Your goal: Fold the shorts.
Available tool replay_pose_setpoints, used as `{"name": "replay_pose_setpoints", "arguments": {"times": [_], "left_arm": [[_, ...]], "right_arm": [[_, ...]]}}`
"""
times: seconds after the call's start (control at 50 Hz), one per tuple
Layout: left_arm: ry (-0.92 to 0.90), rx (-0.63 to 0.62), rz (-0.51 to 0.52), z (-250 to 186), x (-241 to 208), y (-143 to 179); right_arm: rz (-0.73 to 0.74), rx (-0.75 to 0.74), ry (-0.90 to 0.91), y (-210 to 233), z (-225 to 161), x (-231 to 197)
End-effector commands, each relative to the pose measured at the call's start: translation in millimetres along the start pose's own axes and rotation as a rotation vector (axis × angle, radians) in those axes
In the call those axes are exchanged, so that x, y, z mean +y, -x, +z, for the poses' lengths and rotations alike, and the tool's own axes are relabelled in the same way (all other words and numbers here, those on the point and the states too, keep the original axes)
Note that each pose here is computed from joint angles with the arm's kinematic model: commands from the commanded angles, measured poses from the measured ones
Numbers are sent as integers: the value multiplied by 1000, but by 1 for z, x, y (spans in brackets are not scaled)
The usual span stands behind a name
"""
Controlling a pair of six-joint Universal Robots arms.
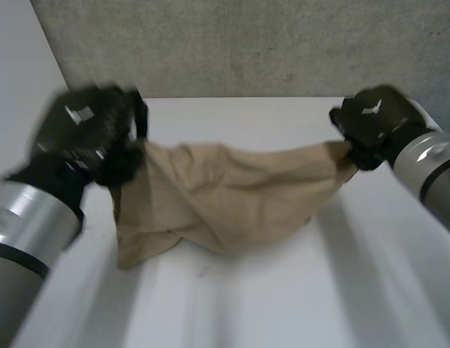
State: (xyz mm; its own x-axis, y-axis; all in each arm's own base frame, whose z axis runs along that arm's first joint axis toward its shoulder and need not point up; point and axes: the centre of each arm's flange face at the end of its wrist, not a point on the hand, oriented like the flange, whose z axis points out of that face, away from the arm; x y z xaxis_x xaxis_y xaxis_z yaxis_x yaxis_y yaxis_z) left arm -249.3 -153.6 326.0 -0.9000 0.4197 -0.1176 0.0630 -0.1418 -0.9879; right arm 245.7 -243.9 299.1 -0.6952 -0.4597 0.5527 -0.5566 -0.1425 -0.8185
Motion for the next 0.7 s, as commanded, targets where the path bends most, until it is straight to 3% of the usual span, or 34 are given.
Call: {"name": "replay_pose_setpoints", "arguments": {"times": [0.02, 0.28, 0.4, 0.56, 0.7], "left_arm": [[-93, -63, -2, 2, -45, 25], [64, -17, 16, 10, -20, 44], [89, 31, 10, 14, -11, 42], [261, 64, -3, 56, 57, 37], [245, 62, 17, 109, 79, 39]], "right_arm": [[-10, 46, -25, -23, -21, -23], [-24, 134, -95, -50, -50, -46], [-19, 87, -88, -43, -50, -42], [9, -59, 51, -18, 3, 2], [-17, -68, 40, -16, 49, 12]]}}
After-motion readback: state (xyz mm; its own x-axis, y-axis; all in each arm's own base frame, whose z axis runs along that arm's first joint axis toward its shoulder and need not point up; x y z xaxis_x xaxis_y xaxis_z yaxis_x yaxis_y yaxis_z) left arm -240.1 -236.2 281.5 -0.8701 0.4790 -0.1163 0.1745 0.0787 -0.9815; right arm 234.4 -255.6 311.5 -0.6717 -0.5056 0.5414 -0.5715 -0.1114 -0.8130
